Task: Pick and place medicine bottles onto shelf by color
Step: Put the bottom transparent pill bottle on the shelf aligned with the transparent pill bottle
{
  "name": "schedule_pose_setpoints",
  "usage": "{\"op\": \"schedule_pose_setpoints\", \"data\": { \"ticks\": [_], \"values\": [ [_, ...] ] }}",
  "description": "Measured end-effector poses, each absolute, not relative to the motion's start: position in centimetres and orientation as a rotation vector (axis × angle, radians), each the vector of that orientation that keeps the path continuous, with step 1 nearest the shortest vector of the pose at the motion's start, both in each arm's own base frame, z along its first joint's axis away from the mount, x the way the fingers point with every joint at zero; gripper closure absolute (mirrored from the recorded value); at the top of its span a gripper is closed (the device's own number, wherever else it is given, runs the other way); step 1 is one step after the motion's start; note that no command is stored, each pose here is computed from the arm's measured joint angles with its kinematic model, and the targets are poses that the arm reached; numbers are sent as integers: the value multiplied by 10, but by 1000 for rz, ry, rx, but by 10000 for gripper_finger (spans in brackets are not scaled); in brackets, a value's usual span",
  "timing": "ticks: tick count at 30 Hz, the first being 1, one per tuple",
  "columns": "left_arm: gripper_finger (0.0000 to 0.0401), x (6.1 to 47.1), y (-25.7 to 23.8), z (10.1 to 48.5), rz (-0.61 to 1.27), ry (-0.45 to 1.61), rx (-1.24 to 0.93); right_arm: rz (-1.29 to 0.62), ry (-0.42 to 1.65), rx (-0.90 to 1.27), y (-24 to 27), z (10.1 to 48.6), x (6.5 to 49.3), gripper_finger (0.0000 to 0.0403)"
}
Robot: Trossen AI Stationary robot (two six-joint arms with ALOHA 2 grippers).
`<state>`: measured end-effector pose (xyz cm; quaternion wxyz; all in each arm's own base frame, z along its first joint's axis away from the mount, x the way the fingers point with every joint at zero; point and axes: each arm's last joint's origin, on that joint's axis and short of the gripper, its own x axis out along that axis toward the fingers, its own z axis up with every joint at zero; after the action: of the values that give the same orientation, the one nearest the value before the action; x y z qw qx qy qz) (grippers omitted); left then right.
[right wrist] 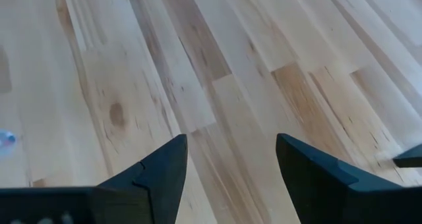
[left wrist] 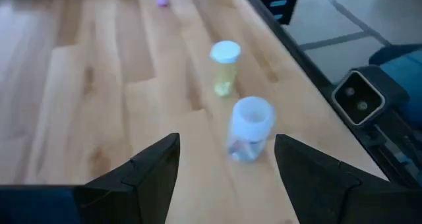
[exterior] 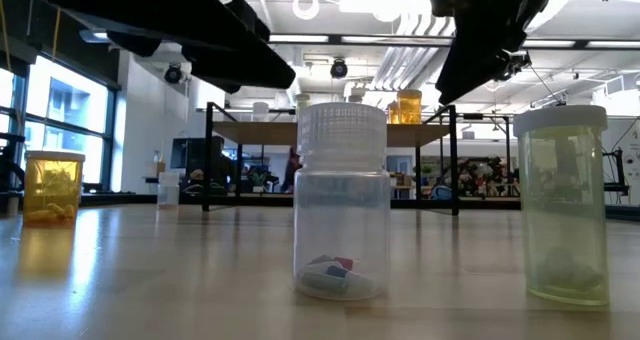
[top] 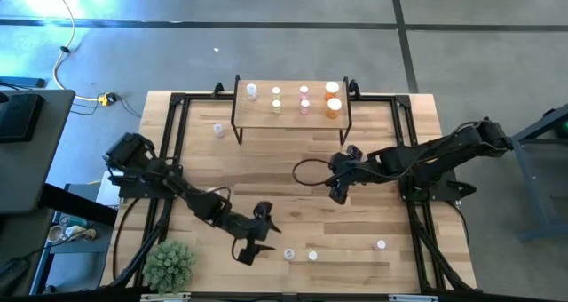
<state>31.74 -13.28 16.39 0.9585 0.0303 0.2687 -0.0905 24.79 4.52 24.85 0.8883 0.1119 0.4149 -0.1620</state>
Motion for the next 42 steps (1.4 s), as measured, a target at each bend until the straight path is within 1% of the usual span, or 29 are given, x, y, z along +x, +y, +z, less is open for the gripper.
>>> {"op": "schedule_pose_setpoints", "data": {
  "ticks": [11, 24, 42],
  "values": [
    [162, 330, -145, 143, -209, 450, 14, -331, 844, 240, 46, 250, 249, 181],
    [162, 348, -156, 128, -217, 471, 20, -323, 838, 245, 46, 250, 250, 181],
    [162, 351, -157, 121, -193, 484, -25, -320, 832, 246, 46, 250, 251, 181]
  ]
}}
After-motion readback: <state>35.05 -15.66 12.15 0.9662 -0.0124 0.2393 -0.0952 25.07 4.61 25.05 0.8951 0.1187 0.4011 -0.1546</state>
